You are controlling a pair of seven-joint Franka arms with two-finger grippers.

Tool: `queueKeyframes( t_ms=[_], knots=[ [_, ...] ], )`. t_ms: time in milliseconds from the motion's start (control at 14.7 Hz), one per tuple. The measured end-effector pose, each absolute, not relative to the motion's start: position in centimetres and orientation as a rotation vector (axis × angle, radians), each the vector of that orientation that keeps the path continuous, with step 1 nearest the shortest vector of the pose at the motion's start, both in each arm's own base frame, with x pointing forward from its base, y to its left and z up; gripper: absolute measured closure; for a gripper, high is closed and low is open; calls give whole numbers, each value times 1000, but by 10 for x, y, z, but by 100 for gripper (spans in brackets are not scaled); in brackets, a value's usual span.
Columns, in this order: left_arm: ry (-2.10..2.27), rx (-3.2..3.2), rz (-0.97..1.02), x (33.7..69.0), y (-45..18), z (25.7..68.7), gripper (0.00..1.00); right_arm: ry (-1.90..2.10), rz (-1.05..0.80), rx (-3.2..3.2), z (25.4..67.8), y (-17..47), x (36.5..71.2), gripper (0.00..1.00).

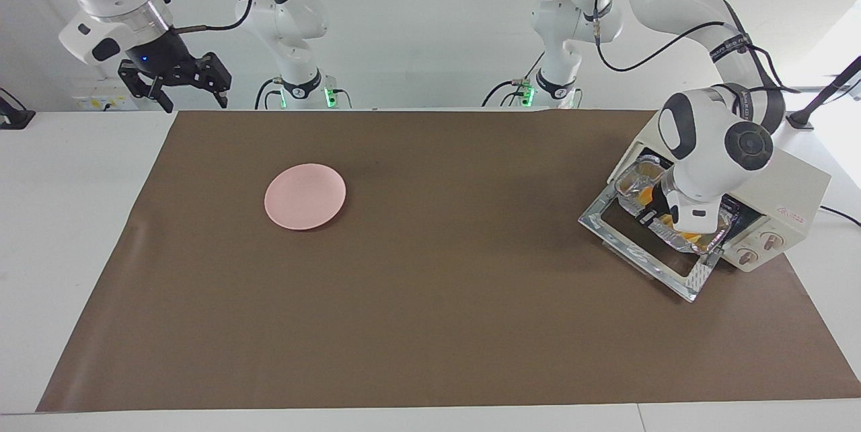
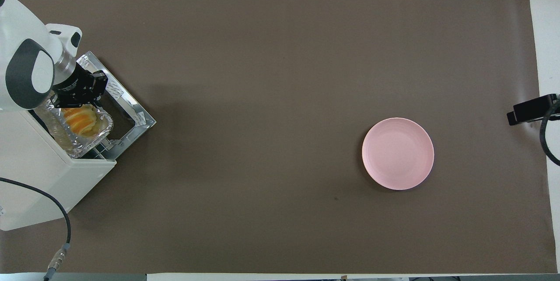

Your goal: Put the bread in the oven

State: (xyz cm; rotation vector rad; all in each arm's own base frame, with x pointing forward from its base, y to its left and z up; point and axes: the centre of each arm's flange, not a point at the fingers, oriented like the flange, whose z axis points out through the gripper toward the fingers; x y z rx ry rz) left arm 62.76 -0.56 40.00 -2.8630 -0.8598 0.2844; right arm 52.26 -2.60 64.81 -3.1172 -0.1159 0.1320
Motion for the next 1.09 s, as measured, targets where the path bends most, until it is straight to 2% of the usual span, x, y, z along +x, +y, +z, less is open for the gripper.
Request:
queueKeyframes(
  t_ms=[476, 1088],
  knots=[
    [-897, -2860, 291, 627, 31, 401, 98, -116, 132, -3117, 648, -26, 523, 0],
    [-853, -2872, 308, 624, 44, 398, 98, -116, 132, -3117, 648, -26, 523, 0]
  ],
)
